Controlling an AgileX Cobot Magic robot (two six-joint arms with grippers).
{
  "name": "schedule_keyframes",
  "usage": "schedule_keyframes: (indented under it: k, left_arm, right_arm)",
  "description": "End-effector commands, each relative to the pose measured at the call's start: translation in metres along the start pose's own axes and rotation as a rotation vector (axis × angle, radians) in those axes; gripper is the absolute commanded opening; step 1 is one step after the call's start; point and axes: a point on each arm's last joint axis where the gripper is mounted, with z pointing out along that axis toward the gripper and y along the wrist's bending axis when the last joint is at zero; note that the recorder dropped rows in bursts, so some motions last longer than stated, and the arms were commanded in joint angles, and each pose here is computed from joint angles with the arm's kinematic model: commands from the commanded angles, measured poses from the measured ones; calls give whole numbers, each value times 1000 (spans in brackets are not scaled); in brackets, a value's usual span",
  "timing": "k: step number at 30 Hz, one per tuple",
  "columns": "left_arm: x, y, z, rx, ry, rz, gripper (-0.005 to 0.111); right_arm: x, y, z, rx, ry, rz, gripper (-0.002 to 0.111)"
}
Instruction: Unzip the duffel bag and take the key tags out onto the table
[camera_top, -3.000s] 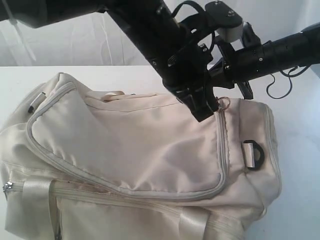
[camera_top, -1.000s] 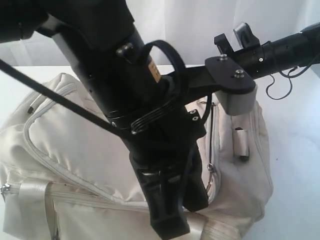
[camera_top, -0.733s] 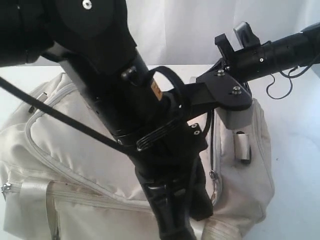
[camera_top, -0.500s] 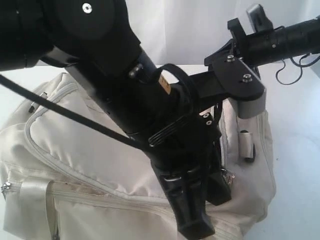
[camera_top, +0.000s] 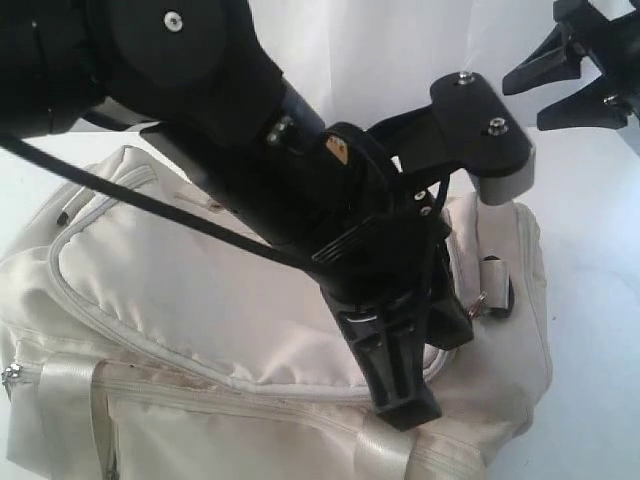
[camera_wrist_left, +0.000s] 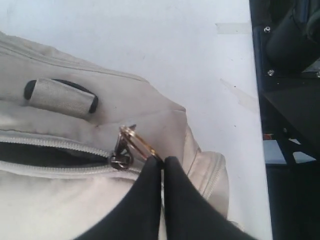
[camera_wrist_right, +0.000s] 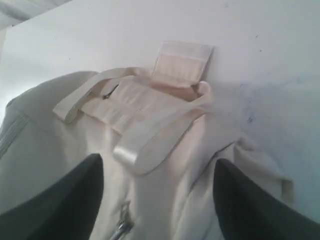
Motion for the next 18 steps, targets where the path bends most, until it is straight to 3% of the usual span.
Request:
schedule_keyframes:
  k: [1, 3, 6, 18]
  left_arm:
    - [-1, 0, -5, -13, -20, 1, 0]
    - [2, -3, -5, 17, 8, -1, 0]
    - [6, -7, -6, 65, 51, -3, 0]
    - [6, -8, -6, 69, 55, -4, 0]
  right_arm:
    - [54, 64, -16, -29, 47, -117, 59]
    - [86, 87, -18, -10, 97, -198, 59]
    - [115, 89, -16, 110, 92, -184, 59]
    - [139, 72, 35, 135, 190, -127, 59]
